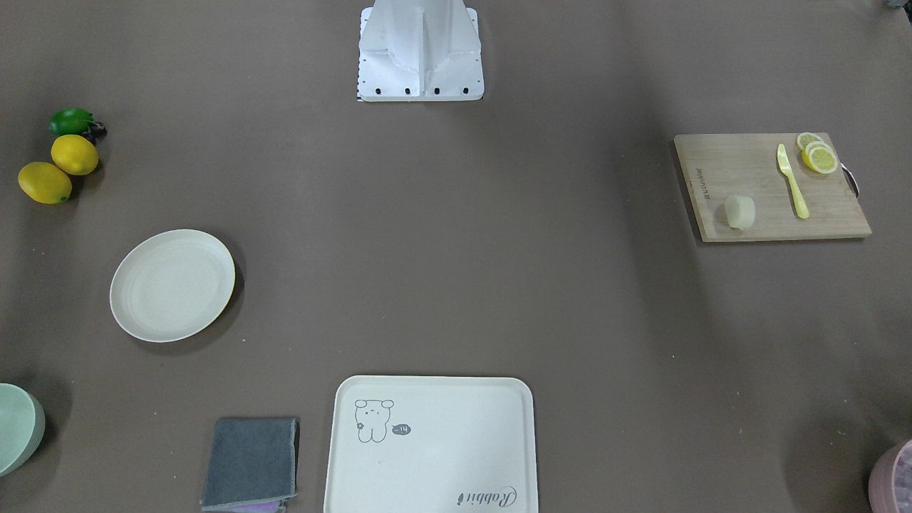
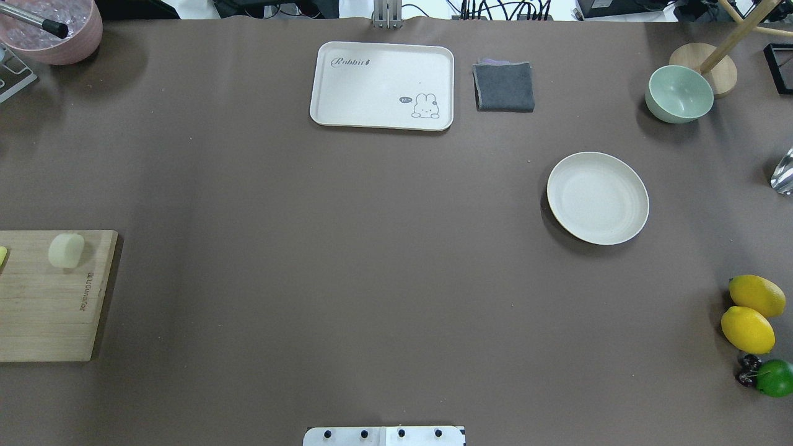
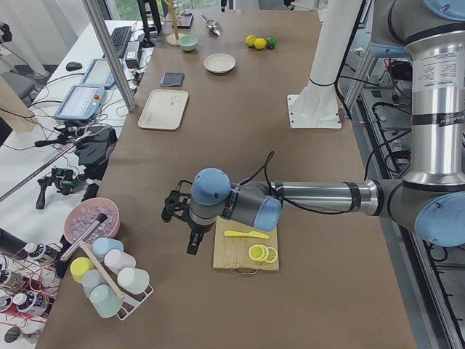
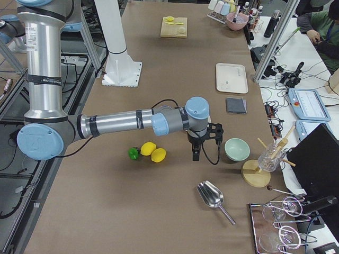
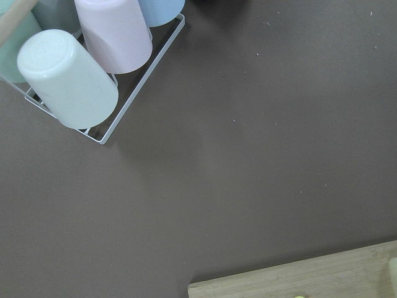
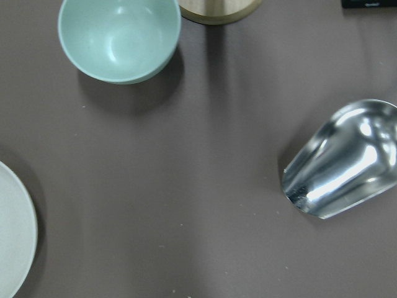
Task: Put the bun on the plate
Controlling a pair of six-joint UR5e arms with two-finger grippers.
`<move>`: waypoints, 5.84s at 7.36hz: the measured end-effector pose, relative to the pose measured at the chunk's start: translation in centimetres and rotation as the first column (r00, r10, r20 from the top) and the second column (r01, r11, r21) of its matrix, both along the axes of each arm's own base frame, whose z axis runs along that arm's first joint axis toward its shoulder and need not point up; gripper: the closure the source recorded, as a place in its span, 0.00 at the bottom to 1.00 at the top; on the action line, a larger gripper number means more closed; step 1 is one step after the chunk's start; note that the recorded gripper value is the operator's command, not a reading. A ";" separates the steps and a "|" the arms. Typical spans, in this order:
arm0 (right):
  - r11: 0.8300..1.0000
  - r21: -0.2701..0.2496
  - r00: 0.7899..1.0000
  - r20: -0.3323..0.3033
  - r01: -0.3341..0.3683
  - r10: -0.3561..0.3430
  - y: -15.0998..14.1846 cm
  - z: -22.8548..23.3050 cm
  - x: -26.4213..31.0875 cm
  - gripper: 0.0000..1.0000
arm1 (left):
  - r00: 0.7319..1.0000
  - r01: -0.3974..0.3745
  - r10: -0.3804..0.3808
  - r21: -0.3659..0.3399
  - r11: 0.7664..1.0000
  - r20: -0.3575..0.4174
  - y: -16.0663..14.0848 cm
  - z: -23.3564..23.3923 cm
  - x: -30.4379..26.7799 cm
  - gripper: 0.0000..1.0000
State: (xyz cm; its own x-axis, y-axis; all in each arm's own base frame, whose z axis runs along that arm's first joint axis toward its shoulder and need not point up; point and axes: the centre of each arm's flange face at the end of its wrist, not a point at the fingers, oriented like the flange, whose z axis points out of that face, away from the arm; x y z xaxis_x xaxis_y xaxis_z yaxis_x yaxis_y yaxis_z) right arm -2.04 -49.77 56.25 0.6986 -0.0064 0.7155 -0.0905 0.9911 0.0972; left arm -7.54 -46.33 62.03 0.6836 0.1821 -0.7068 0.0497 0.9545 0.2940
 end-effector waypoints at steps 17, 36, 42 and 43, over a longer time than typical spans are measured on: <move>0.998 0.052 0.995 0.097 -0.031 0.026 0.9 -0.9 -24.9 1.00 | 1.000 0.003 -0.003 0.000 1.000 -0.003 0.1 0.1 -0.3 0.02; 0.994 0.093 0.964 0.266 -0.051 0.025 3.3 -29.8 -52.7 0.48 | 1.000 0.002 -0.002 -0.016 1.000 -0.004 -0.2 1.0 -0.1 0.02; 0.998 0.048 0.964 0.264 -0.033 0.019 1.7 -30.0 -49.7 0.01 | 1.000 0.003 -0.003 -0.008 1.000 -0.004 -0.1 0.7 -0.1 0.02; 0.999 0.021 0.966 0.259 -0.027 0.020 -0.2 -29.5 -47.1 0.01 | 1.000 0.002 -0.002 0.000 1.000 -0.005 -0.2 0.3 -0.1 0.02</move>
State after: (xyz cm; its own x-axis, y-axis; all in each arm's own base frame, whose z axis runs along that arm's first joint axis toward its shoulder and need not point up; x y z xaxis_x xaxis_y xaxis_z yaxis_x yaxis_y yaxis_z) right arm -49.12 -49.92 26.74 0.4902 -0.0120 0.8715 -0.1387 0.9861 0.0917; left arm -7.61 -46.49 62.35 0.6806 0.1810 -0.7099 0.0529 0.9543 0.2940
